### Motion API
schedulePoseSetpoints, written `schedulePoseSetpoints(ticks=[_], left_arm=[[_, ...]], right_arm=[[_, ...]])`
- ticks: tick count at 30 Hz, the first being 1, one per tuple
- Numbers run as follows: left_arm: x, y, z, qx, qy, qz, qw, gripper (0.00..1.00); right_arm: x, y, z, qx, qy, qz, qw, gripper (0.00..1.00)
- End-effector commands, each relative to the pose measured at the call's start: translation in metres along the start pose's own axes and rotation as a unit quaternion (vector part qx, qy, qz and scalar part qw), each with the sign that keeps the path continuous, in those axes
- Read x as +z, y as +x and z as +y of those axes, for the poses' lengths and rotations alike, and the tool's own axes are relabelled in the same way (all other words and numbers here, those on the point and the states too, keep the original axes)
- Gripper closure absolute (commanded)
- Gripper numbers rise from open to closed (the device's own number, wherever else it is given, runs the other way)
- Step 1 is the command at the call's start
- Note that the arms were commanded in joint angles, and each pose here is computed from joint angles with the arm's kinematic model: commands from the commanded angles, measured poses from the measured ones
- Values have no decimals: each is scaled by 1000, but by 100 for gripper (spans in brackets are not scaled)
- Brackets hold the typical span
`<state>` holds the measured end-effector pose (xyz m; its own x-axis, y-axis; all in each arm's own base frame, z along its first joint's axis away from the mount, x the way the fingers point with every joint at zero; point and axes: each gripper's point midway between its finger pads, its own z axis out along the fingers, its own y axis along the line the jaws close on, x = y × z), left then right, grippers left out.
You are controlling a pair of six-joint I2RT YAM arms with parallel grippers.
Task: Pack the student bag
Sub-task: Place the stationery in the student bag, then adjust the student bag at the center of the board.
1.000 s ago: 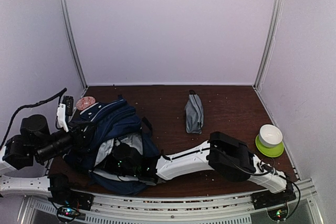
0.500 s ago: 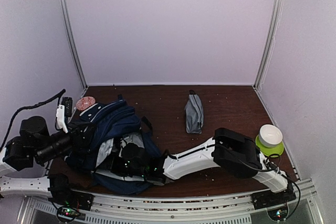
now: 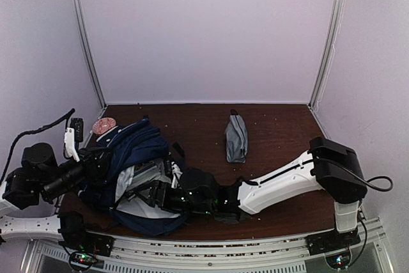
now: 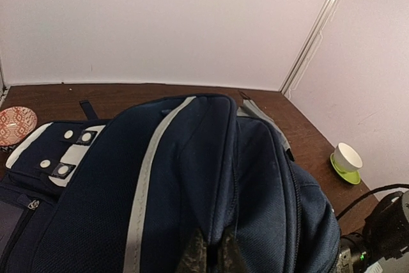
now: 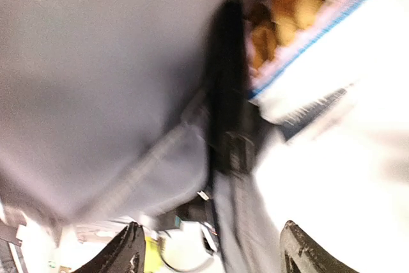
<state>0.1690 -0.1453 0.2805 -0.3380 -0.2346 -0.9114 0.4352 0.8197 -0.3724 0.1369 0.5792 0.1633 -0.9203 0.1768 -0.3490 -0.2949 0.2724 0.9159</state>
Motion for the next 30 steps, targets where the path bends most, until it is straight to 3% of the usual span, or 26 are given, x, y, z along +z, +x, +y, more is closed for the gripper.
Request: schedulePoseSetpoints(ticks=[1, 5, 10, 12, 24, 27, 30], left_arm=[[-42, -88, -3, -88, 36, -150, 984, 100], [-42, -88, -2, -84, 32, -150, 985, 100], [-36, -79, -4, -82, 36, -138, 986, 100], [-32, -73, -7, -79, 39, -127, 988, 100], [-9, -42, -19, -81, 55, -83, 992, 100], [-7, -39, -19, -80, 55, -79, 992, 100], [-4, -33, -18, -82, 53, -76, 992, 100]], right_arm=[[-36, -16, 14, -61, 18, -17, 998, 29], [-72, -27, 0, -121, 76, -28, 989, 30], [-106, -58, -65, -179, 223, -50, 957, 28], [-106, -61, -89, -171, 246, -32, 953, 27], [-77, -39, -131, -200, 297, 45, 933, 26], [-74, -31, -136, -188, 285, 55, 938, 33], [-79, -37, -142, -171, 284, 43, 942, 54]])
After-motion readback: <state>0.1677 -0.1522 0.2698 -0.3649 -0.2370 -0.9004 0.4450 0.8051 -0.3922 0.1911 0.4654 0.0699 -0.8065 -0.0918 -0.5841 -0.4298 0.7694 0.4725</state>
